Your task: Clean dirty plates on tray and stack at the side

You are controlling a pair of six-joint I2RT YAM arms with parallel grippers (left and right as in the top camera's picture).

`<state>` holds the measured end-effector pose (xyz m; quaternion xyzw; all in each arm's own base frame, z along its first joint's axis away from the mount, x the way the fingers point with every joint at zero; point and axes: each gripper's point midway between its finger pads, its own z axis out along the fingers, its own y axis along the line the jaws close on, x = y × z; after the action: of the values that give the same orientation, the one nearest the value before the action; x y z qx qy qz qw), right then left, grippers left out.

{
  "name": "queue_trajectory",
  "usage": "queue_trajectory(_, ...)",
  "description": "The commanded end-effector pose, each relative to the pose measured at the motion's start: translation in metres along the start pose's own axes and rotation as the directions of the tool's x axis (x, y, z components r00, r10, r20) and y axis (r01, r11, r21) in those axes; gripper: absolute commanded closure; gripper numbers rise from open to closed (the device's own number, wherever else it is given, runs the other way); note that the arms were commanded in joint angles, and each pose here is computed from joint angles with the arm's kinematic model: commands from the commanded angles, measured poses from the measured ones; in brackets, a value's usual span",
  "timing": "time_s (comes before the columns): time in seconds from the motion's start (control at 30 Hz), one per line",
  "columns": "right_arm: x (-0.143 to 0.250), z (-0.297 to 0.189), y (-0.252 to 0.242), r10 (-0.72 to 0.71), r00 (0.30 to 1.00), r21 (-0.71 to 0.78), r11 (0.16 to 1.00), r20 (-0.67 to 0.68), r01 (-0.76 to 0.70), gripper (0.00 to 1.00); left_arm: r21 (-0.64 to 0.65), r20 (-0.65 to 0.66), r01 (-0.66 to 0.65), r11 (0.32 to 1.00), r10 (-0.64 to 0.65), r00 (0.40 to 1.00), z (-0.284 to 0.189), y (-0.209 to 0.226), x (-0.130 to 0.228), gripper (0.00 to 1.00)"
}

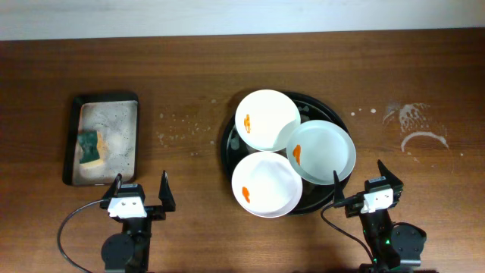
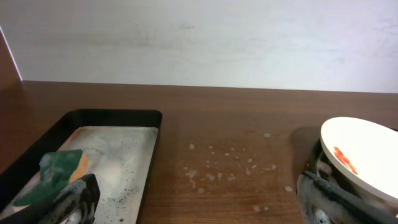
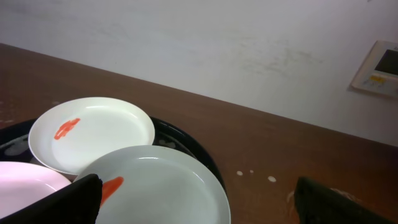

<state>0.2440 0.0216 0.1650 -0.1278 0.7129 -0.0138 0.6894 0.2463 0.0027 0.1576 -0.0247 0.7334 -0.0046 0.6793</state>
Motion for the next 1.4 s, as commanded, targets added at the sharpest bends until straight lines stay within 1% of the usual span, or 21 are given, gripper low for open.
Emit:
queue_trajectory(0.0,0.003,0.0,0.003,0.008,1.0,-0.013,1.0,-0.003,-0.008,0.01,0.0,-0.001,-0.015,1.0,0.015,1.0,0.0,0.0,0.001,0.01)
queue_trajectory(0.43,0.003,0.0,0.003,0.008,1.0,-0.013,1.0,-0.003,-0.008,0.01,-0.001,0.0,-0.016,1.0,0.016,1.0,0.0,0.001,0.001,0.01)
queue_trajectory(0.47,0.002,0.0,0.007,0.008,1.0,-0.036,0.999,0.002,-0.008,0.01,-0.031,0.004,-0.015,0.999,0.016,1.0,0.0,0.006,0.0,0.01)
queue_trajectory(0.5,0.0,0.0,0.017,0.041,0.999,-0.092,0.995,0.011,-0.039,0.01,-0.032,0.004,-0.015,0.999,0.015,1.0,0.0,0.006,0.0,0.01)
queue_trajectory(0.53,-0.003,-0.001,0.024,0.092,0.996,-0.139,0.986,0.018,-0.089,0.01,-0.002,0.003,-0.015,1.0,0.015,1.0,0.0,0.001,0.0,0.01)
queue_trajectory(0.57,-0.004,-0.002,0.027,0.114,0.993,-0.155,0.982,0.018,-0.11,0.01,0.019,0.002,-0.015,1.0,0.015,1.0,0.0,-0.003,0.0,0.01)
queue_trajectory(0.63,-0.008,-0.003,0.035,0.146,0.989,-0.205,0.969,0.02,-0.139,0.01,0.104,0.001,-0.015,0.995,0.015,1.0,-0.001,-0.017,0.0,0.01)
queue_trajectory(0.73,-0.029,-0.008,0.036,0.137,0.989,-0.226,0.967,0.063,-0.119,0.01,0.112,0.067,-0.019,0.994,0.011,0.998,-0.003,-0.019,-0.018,0.01)
queue_trajectory(0.8,-0.06,-0.018,0.032,0.13,0.987,-0.226,0.968,0.091,-0.106,0.01,0.116,0.145,-0.025,0.993,0.007,0.989,-0.01,-0.021,-0.051,0.01)
queue_trajectory(0.87,-0.074,-0.024,0.03,0.135,0.988,-0.228,0.967,0.068,-0.117,0.01,0.116,0.156,-0.025,0.993,0.007,0.988,-0.017,-0.022,-0.075,0.01)
queue_trajectory(0.9,-0.083,-0.027,0.029,0.143,0.989,-0.231,0.964,0.036,-0.131,0.01,0.115,0.141,-0.024,0.993,0.007,0.99,-0.019,-0.022,-0.084,0.01)
queue_trajectory(0.97,-0.098,-0.032,0.027,0.165,0.984,-0.236,0.956,-0.064,-0.176,0.01,0.114,0.059,-0.019,0.993,0.012,0.998,-0.02,-0.023,-0.108,0.01)
queue_trajectory(1.0,-0.105,-0.032,0.026,0.18,0.974,-0.236,0.949,-0.139,-0.209,0.01,0.112,-0.009,-0.015,0.994,0.016,1.0,-0.016,-0.024,-0.122,0.01)
queue_trajectory(1.07,-0.112,-0.032,0.024,0.198,0.951,-0.233,0.939,-0.237,-0.254,0.01,0.109,-0.104,-0.009,0.994,0.02,0.994,-0.006,-0.025,-0.133,0.01)
queue_trajectory(1.1,-0.115,-0.03,0.023,0.21,0.927,-0.228,0.93,-0.31,-0.287,0.01,0.109,-0.181,-0.003,0.994,0.023,0.983,0.003,-0.026,-0.139,0.01)
queue_trajectory(1.2,-0.127,-0.023,0.02,0.23,0.855,-0.211,0.909,-0.464,-0.359,0.01,0.12,-0.4,0.019,0.993,0.03,0.916,0.031,-0.032,-0.146,0.01)
queue_trajectory(1.23,-0.132,-0.02,0.02,0.232,0.846,-0.219,0.902,-0.48,-0.371,0.01,0.117,-0.444,0.023,0.993,0.032,0.895,0.039,-0.032,-0.146,0.0)
queue_trajectory(1.27,-0.142,-0.017,0.028,0.235,0.841,-0.273,0.874,-0.487,-0.402,0.01,0.113,-0.482,0.025,0.993,0.033,0.875,0.047,-0.032,-0.146,0.0)
queue_trajectory(1.3,-0.15,-0.018,0.042,0.24,0.828,-0.351,0.82,-0.507,-0.453,0.01,0.162,-0.526,0.069,0.984,0.027,0.85,0.055,-0.044,-0.141,0.01)
queue_trajectory(1.33,-0.154,-0.017,0.049,0.243,0.824,-0.395,0.785,-0.512,-0.477,0.01,0.176,-0.559,0.085,0.981,0.028,0.829,0.056,-0.047,-0.134,0.01)
queue_trajectory(1.37,-0.157,-0.016,0.053,0.244,0.825,-0.42,0.766,-0.51,-0.487,0.01,0.162,-0.577,0.081,0.984,0.027,0.816,0.06,-0.045,-0.128,0.01)
